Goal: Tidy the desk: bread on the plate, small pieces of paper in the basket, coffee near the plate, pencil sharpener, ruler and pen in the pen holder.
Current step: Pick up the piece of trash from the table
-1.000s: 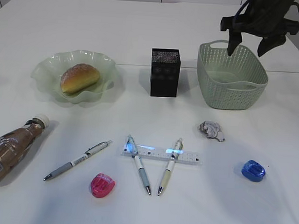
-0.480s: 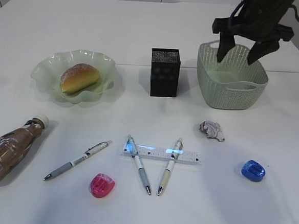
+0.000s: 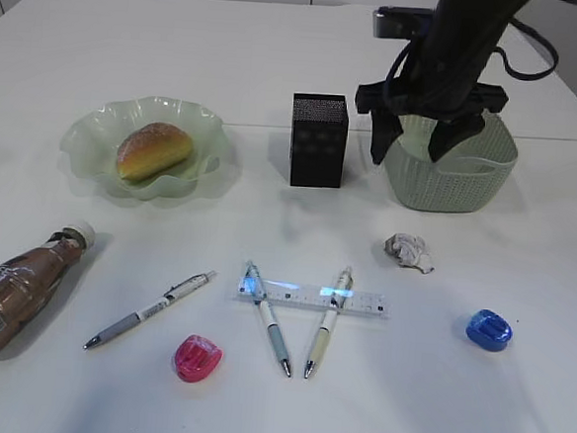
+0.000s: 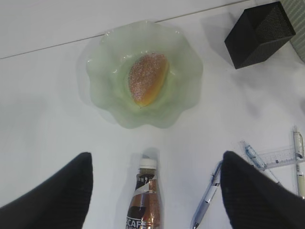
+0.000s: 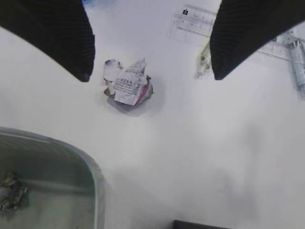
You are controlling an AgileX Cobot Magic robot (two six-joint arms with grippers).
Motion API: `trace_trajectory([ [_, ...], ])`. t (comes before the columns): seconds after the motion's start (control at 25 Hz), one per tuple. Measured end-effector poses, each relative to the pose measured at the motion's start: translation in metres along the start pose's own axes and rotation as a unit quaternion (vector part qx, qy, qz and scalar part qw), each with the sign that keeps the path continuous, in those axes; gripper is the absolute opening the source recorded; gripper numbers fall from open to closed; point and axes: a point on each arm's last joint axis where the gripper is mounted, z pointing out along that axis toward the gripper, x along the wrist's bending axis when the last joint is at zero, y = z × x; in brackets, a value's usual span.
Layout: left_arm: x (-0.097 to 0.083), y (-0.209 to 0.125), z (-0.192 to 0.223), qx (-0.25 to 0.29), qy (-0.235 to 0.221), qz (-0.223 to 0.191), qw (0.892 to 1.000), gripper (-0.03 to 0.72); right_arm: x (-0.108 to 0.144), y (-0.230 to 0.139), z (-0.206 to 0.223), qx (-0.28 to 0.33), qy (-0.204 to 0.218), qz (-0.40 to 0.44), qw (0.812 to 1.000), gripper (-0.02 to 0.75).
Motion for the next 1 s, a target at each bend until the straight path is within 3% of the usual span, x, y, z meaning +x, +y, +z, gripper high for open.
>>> trace_trajectory([
  [1.0, 0.000, 0.000, 0.000, 0.001, 0.000, 0.000, 1.000, 0.592, -0.010, -0.020, 0.086, 0.105, -0.056, -0.022, 0.993, 0.583],
])
